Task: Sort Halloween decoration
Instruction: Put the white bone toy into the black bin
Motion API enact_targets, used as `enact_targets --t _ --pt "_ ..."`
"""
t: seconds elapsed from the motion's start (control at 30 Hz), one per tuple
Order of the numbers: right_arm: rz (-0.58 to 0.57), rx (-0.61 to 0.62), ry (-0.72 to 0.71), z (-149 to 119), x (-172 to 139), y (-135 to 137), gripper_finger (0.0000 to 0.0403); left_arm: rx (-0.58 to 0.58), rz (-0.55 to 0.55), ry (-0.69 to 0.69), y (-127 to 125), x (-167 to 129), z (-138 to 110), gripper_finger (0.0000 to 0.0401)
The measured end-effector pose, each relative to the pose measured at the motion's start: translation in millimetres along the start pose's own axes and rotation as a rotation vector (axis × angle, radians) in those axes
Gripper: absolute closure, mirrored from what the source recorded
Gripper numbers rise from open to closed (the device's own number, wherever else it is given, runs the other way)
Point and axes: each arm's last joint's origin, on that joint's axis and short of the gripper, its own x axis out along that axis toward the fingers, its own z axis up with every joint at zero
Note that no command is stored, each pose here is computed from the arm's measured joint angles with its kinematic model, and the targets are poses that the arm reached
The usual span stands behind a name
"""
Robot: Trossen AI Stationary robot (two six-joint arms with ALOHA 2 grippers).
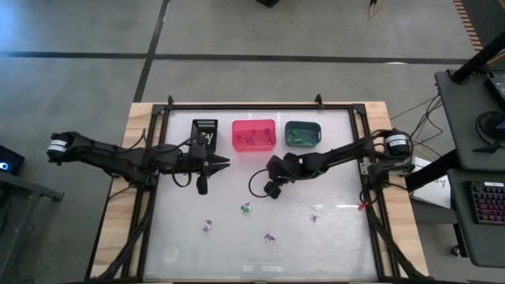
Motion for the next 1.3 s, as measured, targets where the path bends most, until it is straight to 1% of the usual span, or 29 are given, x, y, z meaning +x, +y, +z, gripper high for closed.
enact_targets --t 0.07,0.17,0.23,0.3,0.43,0.57,0.67,0.73,0.8,1.03,1.17,1.3 --pt "0.052 -0.027 -0.054 8 -10 3 0.0394 -0.006 -0.017 -0.033 -1 -4 -5 0.0349" --pt "0.142 -0.055 -0.168 22 -15 7 0.0394 -0.034 -0.033 -0.076 0 -10 -13 0.0349" --pt "0.207 -0.061 -0.270 35 -17 8 0.0394 -0.056 -0.038 -0.100 2 -14 -17 0.0349" --pt "0.246 -0.072 -0.379 48 -17 7 0.0394 -0.080 -0.047 -0.143 3 -19 -18 0.0349" --pt "0.248 -0.106 -0.567 67 -8 -1 0.0394 -0.113 -0.076 -0.276 5 -33 -10 0.0349" --pt "0.246 -0.107 -0.736 87 -7 -14 0.0394 -0.131 -0.090 -0.354 7 -47 -2 0.0349" --pt "0.212 -0.113 -0.766 104 -1 -23 0.0394 -0.132 -0.096 -0.399 9 -55 3 0.0349" --pt "0.211 -0.131 -0.769 115 4 -24 0.0394 -0.122 -0.096 -0.415 10 -59 4 0.0349" --pt "0.230 -0.160 -0.782 126 9 -20 0.0394 -0.116 -0.096 -0.427 11 -62 4 0.0349" --pt "0.212 -0.191 -0.814 155 39 -13 0.0394 -0.114 -0.096 -0.431 13 -69 -3 0.0349" --pt "0.202 -0.189 -0.815 164 58 -13 0.0394 -0.116 -0.096 -0.417 14 -71 -5 0.0349" --pt "0.191 -0.189 -0.783 169 73 -13 0.0394 -0.118 -0.097 -0.419 15 -73 -5 0.0349"
